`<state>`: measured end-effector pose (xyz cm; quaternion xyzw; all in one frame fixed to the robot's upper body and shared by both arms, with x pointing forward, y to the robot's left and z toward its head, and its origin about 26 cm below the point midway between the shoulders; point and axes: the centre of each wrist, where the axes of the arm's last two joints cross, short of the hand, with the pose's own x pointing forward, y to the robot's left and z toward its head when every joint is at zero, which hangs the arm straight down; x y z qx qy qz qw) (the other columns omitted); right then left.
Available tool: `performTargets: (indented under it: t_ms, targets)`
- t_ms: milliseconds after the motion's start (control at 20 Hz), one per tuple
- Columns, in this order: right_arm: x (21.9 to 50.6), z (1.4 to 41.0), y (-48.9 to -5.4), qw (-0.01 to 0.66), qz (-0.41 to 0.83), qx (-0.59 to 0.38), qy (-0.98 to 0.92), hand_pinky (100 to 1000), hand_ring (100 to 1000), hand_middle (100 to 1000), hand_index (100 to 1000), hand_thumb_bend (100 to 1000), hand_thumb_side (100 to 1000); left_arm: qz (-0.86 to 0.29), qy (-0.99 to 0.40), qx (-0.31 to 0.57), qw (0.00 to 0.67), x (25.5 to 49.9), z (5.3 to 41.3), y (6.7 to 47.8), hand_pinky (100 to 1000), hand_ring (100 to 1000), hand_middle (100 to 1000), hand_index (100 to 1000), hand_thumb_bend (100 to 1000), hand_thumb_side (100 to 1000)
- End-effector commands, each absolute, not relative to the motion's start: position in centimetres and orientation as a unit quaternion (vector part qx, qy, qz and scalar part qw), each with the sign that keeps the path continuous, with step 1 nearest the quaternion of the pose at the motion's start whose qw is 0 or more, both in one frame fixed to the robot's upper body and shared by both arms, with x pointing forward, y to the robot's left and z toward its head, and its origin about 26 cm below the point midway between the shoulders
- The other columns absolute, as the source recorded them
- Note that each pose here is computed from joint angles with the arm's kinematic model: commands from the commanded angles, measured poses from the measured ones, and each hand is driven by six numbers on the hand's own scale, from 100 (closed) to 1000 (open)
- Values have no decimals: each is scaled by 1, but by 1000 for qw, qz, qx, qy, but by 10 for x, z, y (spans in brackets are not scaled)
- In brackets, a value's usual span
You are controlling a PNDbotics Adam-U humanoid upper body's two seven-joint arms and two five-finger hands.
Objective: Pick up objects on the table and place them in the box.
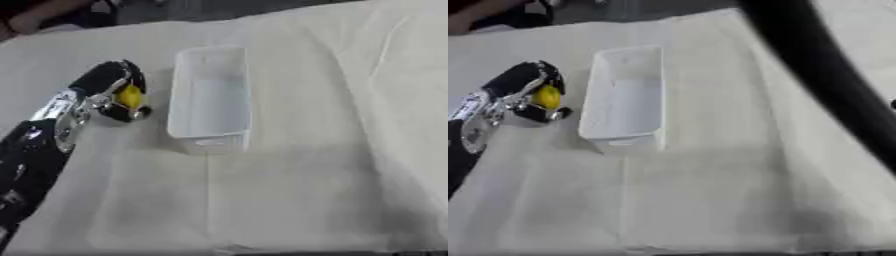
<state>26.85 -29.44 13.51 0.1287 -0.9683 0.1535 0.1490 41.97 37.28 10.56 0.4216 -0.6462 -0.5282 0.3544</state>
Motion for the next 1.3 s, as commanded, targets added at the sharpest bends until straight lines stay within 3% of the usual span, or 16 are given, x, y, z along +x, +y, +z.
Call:
performTargets:
  t_ms: [50,400,650,1000,1300]
  targets:
    - [268,140,-294,96,188,128,-969,658,742,863,845,100,991,-487,-664,459,333,419,126,374,100,100,100,139,620,100]
    - [267,140,-296,98,180,126,-971,654,740,861,842,100,989,-328,-727,501,336,411,148,356,100,100,100,141,521,100]
    - [267,139,-297,100,176,126,-971,651,738,861,840,100,988,-291,-741,510,326,407,167,348,100,100,100,140,480,100]
    - [266,138,-297,102,171,127,-972,649,737,860,839,100,989,-352,-642,673,102,386,268,322,100,100,100,134,479,100]
    - [265,136,-296,105,169,130,-972,650,738,861,841,100,983,-341,-667,658,80,380,287,292,100,100,100,135,479,100]
